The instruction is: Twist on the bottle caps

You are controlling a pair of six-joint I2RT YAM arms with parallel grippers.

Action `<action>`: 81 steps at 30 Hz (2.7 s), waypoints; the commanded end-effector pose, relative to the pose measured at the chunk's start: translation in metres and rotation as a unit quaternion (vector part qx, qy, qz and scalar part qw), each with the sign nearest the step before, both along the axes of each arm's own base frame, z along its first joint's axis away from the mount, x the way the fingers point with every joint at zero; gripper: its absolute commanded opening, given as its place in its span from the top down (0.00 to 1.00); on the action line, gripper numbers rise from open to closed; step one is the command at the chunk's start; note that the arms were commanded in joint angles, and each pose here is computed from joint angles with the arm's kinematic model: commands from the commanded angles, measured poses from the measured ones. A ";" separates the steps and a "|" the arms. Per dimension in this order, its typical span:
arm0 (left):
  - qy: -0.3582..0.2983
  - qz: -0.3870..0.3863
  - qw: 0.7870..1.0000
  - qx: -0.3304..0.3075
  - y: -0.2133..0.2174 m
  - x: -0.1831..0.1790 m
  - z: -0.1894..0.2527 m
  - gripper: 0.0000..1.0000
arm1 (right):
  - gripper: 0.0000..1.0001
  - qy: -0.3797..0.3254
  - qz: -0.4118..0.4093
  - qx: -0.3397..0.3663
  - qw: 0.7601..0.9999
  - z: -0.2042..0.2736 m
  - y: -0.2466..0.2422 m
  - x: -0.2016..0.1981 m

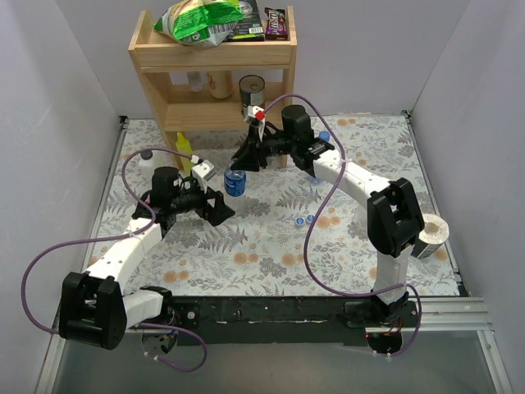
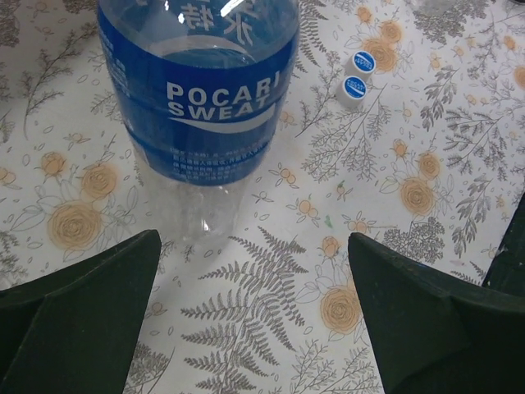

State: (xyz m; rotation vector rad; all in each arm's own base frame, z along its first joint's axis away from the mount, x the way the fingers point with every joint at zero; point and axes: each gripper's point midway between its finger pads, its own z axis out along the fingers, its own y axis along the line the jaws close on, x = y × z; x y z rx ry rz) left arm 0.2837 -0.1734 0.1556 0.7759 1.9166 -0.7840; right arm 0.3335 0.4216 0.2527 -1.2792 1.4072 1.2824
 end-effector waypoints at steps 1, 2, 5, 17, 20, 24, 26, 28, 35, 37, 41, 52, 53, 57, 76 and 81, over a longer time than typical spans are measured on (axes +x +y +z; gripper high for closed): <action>-0.017 -0.037 0.999 -0.026 -0.023 0.003 0.015 0.02 | 0.80 -0.016 0.022 0.073 0.997 0.062 -0.001 -0.019; -0.018 -0.030 0.999 -0.020 -0.024 0.005 0.012 0.02 | 0.81 -0.014 0.026 0.077 0.997 0.065 -0.002 -0.021; -0.016 -0.021 1.000 -0.006 -0.026 0.008 0.003 0.02 | 0.81 -0.008 0.029 0.088 0.996 0.072 0.000 -0.021; -0.075 0.073 0.994 0.034 -0.005 0.052 0.011 0.02 | 0.82 0.020 0.048 0.092 0.994 0.077 -0.005 -0.034; -0.065 0.019 0.998 0.008 -0.021 0.040 0.015 0.02 | 0.82 0.022 0.052 0.098 0.994 0.080 -0.006 -0.036; -0.038 -0.038 0.998 -0.019 -0.036 0.018 0.014 0.02 | 0.82 0.020 0.052 0.103 0.993 0.083 -0.006 -0.037; -0.030 -0.046 0.998 -0.024 -0.038 0.013 0.012 0.02 | 0.82 0.024 0.055 0.105 0.993 0.084 -0.006 -0.038; -0.031 -0.049 0.998 -0.025 -0.038 0.012 0.012 0.03 | 0.82 0.028 0.058 0.109 0.992 0.086 -0.007 -0.039; -0.020 -0.068 0.997 -0.022 -0.039 0.004 0.008 0.18 | 0.82 0.030 0.059 0.110 0.992 0.085 -0.007 -0.040; -0.019 -0.068 0.997 -0.024 -0.040 0.003 0.009 0.20 | 0.82 0.029 0.057 0.111 0.992 0.086 -0.007 -0.039; -0.018 -0.069 0.997 -0.023 -0.040 0.002 0.009 0.29 | 0.82 0.029 0.054 0.108 0.992 0.086 -0.007 -0.039; -0.038 -0.090 0.995 -0.034 -0.042 -0.006 0.021 0.72 | 0.55 0.001 0.047 0.089 0.995 0.093 -0.019 -0.030; -0.038 -0.094 0.994 -0.034 -0.043 -0.007 0.021 0.77 | 0.50 -0.003 0.046 0.089 0.995 0.097 -0.023 -0.030; -0.039 -0.116 0.992 -0.030 -0.044 -0.015 0.022 0.81 | 0.35 -0.021 0.053 0.095 0.994 0.130 -0.042 -0.029; -0.074 -0.124 0.989 0.022 -0.035 -0.009 0.010 1.00 | 0.44 -0.251 0.053 -0.344 0.903 -0.096 -0.195 -0.002; -0.051 -0.122 0.991 0.008 -0.036 -0.019 0.008 1.00 | 0.34 -0.278 0.092 -0.356 0.887 -0.137 -0.194 -0.020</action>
